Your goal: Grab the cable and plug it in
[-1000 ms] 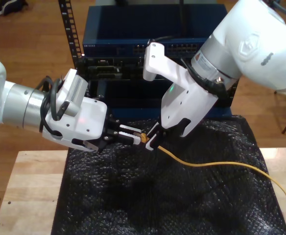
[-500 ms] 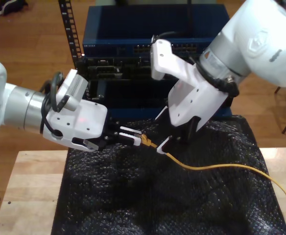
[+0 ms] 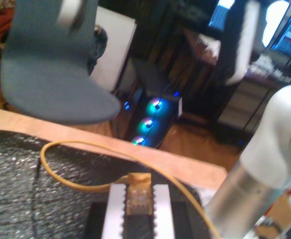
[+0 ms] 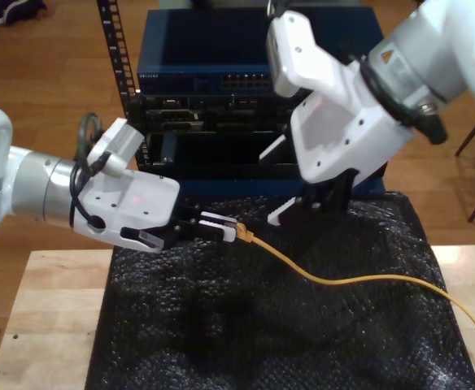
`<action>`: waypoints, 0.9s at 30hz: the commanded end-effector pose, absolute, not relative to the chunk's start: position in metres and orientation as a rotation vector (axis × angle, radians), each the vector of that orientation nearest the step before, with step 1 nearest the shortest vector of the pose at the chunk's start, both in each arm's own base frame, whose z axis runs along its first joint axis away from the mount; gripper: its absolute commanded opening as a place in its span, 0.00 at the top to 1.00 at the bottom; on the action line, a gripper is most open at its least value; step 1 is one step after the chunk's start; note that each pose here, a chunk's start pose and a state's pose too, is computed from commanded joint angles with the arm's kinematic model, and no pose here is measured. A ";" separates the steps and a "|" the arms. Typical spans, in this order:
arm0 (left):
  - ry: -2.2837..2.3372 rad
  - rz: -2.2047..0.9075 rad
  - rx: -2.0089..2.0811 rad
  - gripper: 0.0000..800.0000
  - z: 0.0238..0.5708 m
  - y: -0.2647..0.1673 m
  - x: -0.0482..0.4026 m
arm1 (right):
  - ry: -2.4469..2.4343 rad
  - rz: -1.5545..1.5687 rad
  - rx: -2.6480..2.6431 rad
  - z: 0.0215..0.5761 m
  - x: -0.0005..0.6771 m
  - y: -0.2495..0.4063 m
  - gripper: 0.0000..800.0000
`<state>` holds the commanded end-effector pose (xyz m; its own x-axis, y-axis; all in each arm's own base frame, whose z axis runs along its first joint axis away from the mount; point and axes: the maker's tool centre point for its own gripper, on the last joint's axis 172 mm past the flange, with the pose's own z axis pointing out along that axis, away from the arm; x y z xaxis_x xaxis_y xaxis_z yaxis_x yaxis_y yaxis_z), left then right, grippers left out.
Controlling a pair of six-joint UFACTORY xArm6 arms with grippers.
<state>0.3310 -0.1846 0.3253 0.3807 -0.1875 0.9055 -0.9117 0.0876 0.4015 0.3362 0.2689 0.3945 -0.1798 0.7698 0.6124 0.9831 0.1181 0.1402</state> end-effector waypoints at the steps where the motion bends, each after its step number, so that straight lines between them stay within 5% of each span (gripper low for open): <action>1: -1.053 0.740 1.386 0.99 0.328 -0.184 0.332 | -2.024 -0.758 -1.691 0.397 0.335 0.269 0.02; 27: -0.788 0.615 1.194 0.99 0.357 -0.180 0.321 | -2.285 -1.011 -1.491 0.384 0.320 0.285 0.02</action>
